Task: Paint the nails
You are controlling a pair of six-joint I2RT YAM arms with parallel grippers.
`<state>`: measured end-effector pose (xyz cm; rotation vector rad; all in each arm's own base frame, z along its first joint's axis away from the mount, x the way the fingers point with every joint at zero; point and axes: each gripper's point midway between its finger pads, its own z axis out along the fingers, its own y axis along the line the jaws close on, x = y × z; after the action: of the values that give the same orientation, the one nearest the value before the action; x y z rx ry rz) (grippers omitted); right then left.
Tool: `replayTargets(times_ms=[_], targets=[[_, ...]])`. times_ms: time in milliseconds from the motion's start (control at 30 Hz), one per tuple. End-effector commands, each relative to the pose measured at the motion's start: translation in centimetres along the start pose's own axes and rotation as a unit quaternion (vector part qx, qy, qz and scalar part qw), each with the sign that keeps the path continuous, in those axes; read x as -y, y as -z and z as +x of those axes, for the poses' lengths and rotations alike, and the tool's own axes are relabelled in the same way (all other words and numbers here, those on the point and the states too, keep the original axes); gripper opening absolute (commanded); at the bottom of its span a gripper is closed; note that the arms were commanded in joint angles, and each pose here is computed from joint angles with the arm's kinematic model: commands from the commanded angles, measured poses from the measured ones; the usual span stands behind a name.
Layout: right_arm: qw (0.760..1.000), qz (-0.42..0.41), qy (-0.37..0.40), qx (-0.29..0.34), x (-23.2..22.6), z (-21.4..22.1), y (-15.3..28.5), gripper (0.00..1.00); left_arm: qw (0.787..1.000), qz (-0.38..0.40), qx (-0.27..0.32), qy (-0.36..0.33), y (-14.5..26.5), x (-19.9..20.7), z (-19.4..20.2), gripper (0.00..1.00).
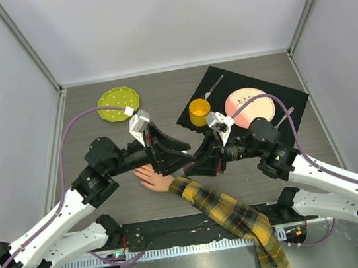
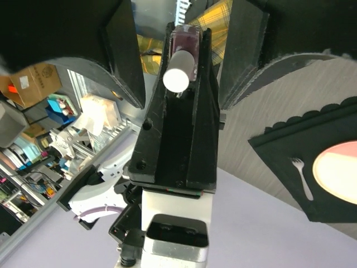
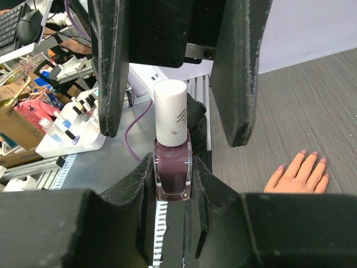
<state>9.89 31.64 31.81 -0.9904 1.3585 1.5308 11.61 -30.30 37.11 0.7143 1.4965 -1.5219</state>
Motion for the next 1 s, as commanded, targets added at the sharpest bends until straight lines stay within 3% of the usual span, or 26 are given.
replayTargets(times_ms=[0, 167, 200, 300, 367, 433, 500, 533, 567, 600, 633, 667, 733, 933, 967], targets=[[0.998, -0.008, 0.037, 0.045, -1.0, -3.1, 0.2, 0.01, 0.999, 0.046, 0.01, -0.019, 0.3, 2.5, -1.5, 0.57], [0.998, -0.002, 0.038, 0.044, -0.7, -3.0, 0.2, 0.01, 0.999, 0.046, 0.004, -0.025, 0.6, 2.6, -1.3, 0.42], [0.998, 0.003, 0.037, 0.047, -0.5, -3.2, 0.3, 0.01, 0.999, 0.046, 0.004, -0.028, 0.6, 2.7, -1.4, 0.34], [0.997, 0.023, 0.039, 0.055, 0.2, -3.6, 0.3, 0.01, 0.999, 0.028, -0.014, -0.022, 0.2, 1.9, -1.0, 0.21], [0.997, 0.046, 0.043, 0.055, 1.1, -3.8, 0.2, 0.01, 0.999, -0.013, -0.019, -0.023, 0.0, 0.5, -1.1, 0.0], [0.991, 0.118, 0.046, 0.054, 3.8, -4.1, 0.4, 0.01, 0.997, -0.064, -0.029, -0.019, 0.0, -1.6, -0.7, 0.0], [0.979, 0.196, 0.037, 0.046, 6.5, -4.3, 0.9, 0.01, 0.984, -0.174, 0.011, -0.022, 0.4, -5.0, -2.8, 0.0], [0.944, 0.32, 0.042, 0.071, 10.2, -5.3, 2.7, 0.01, 0.97, -0.244, -0.005, -0.015, 0.8, -7.2, -1.7, 0.0], [0.914, 0.394, 0.064, 0.068, 12.0, -5.5, 4.0, 0.01, 0.954, -0.297, 0.013, -0.021, 1.2, -8.2, -2.9, 0.0], [0.893, 0.44, 0.082, 0.056, 11.4, -5.4, 3.7, 0.01, 0.918, -0.393, 0.04, -0.034, 2.5, -10.7, -3.8, 0.0], [0.836, 0.537, 0.103, 0.057, 13.4, -5.4, 5.7, 0.01, 0.893, -0.448, -0.001, -0.032, 2.6, -13.1, -1.7, 0.0], [0.828, 0.546, 0.119, 0.052, 13.0, -5.8, 5.1, 0.01, 0.883, -0.468, 0.011, -0.025, 2.5, -13.2, -3.0, 0.0], [0.829, 0.545, 0.115, 0.046, 13.6, -5.3, 4.1, 0.01, 0.874, -0.485, 0.005, -0.021, 1.5, -14.4, -2.6, 0.0], [0.851, 0.51, 0.11, 0.053, 13.5, -5.1, 3.0, 0.01, 0.9, -0.434, 0.025, -0.02, -0.5, -13.2, -3.6, 0.0], [0.861, 0.493, 0.109, 0.053, 13.2, -4.9, 2.6, 0.01, 0.904, -0.426, 0.028, -0.019, -0.4, -12.9, -3.8, 0.11]])
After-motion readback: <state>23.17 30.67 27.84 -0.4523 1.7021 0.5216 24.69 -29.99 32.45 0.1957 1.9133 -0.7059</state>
